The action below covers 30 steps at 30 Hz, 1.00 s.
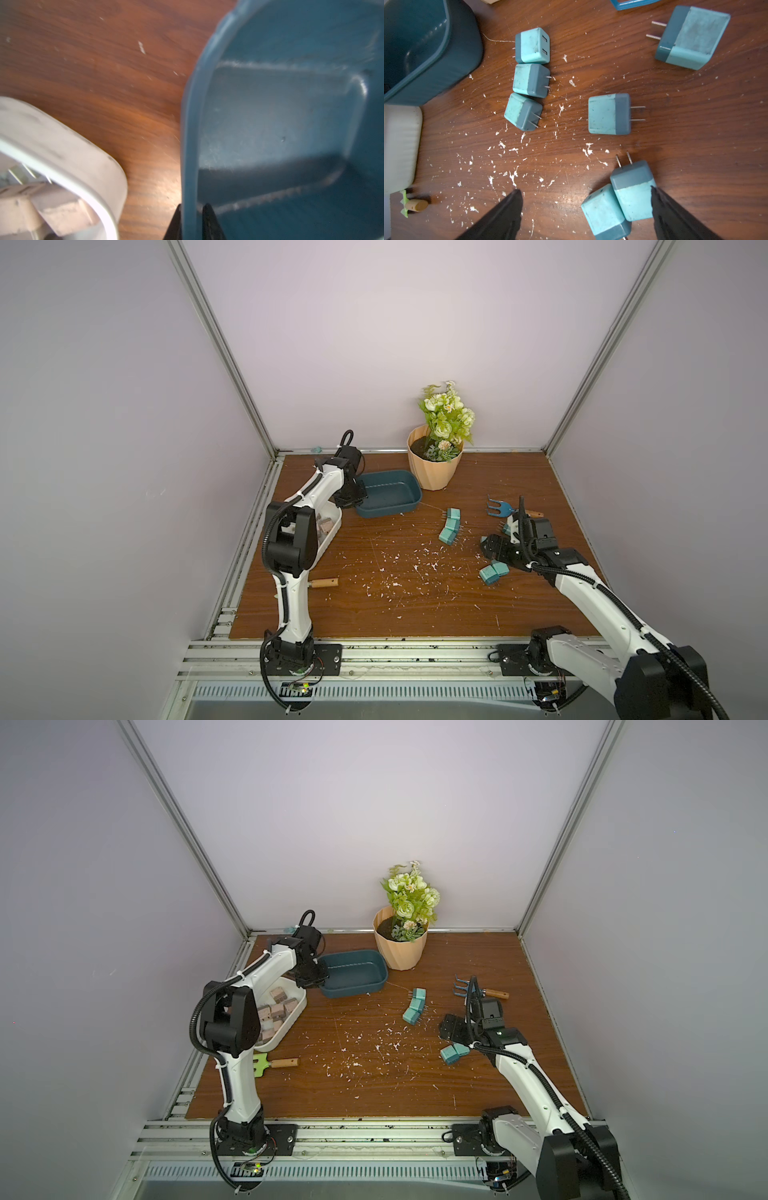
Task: Place the plugs by color into the storage box
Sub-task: Move the storage box to the center of the board.
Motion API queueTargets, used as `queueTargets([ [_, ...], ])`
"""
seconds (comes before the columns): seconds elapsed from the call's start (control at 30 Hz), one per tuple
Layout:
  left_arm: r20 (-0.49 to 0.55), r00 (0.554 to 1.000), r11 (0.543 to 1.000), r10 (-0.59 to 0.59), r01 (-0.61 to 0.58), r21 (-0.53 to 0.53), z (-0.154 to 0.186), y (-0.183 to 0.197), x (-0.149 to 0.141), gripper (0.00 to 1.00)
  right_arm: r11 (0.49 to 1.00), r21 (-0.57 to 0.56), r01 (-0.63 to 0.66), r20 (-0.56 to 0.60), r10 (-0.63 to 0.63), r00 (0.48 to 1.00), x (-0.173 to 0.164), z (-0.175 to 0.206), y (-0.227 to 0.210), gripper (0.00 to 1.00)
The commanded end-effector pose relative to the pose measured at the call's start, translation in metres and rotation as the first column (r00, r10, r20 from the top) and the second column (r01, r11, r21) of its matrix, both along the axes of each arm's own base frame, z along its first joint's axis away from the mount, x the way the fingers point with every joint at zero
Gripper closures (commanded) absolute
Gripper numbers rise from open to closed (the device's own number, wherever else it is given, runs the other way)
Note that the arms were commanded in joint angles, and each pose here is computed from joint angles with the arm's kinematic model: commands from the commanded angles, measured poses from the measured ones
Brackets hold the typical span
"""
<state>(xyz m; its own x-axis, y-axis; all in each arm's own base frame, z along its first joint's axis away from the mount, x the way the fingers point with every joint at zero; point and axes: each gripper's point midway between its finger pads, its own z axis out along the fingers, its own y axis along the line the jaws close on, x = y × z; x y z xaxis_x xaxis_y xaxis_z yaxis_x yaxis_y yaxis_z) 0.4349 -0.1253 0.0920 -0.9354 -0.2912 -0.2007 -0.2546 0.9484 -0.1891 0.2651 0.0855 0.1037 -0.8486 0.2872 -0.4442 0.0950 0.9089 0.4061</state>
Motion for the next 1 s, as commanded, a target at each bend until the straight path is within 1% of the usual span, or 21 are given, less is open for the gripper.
queueTargets([
  [0.0,-0.025,0.998,0.999,-0.049,0.049,-0.009,0.004,-0.016,-0.025,0.83,0.999,0.027,-0.022,0.063,0.020,0.998,0.014,0.024,0.008,0.02],
  [0.17,-0.059,0.996,0.998,-0.067,0.068,0.016,0.000,-0.016,-0.061,0.83,0.999,0.010,-0.051,0.081,0.050,0.995,0.025,0.032,0.010,0.02],
  [0.27,-0.096,0.991,0.995,-0.089,0.092,0.035,-0.008,-0.013,-0.090,0.83,0.996,-0.022,-0.083,0.071,0.084,0.994,0.036,0.033,0.012,0.02],
  [0.43,-0.130,0.988,0.995,-0.080,0.088,0.056,-0.015,0.001,-0.130,0.84,0.993,-0.039,-0.113,0.075,0.115,0.990,0.055,0.037,0.017,0.02],
  [0.57,-0.142,0.986,0.995,-0.082,0.088,0.039,-0.019,0.006,-0.159,0.86,0.990,-0.043,-0.134,0.055,0.136,0.989,0.064,0.034,0.022,0.02],
  [0.7,-0.151,0.980,0.991,-0.132,0.136,0.016,-0.019,-0.001,-0.185,0.86,0.990,-0.053,-0.134,0.040,0.136,0.990,0.069,0.031,0.024,0.02],
  [0.8,-0.182,0.972,0.989,-0.149,0.148,-0.020,-0.025,-0.005,-0.206,0.86,0.990,-0.070,-0.125,0.019,0.126,0.992,0.073,0.025,0.025,0.02],
  [0.87,-0.202,0.967,0.988,-0.152,0.145,-0.045,-0.028,-0.007,-0.217,0.86,0.991,-0.086,-0.103,-0.012,0.102,0.995,0.075,0.019,0.022,0.02],
  [0.97,-0.211,0.966,0.987,-0.148,0.132,-0.090,-0.025,-0.012,-0.224,0.84,0.991,-0.094,-0.095,-0.054,0.090,0.994,0.080,0.016,0.023,0.02],
])
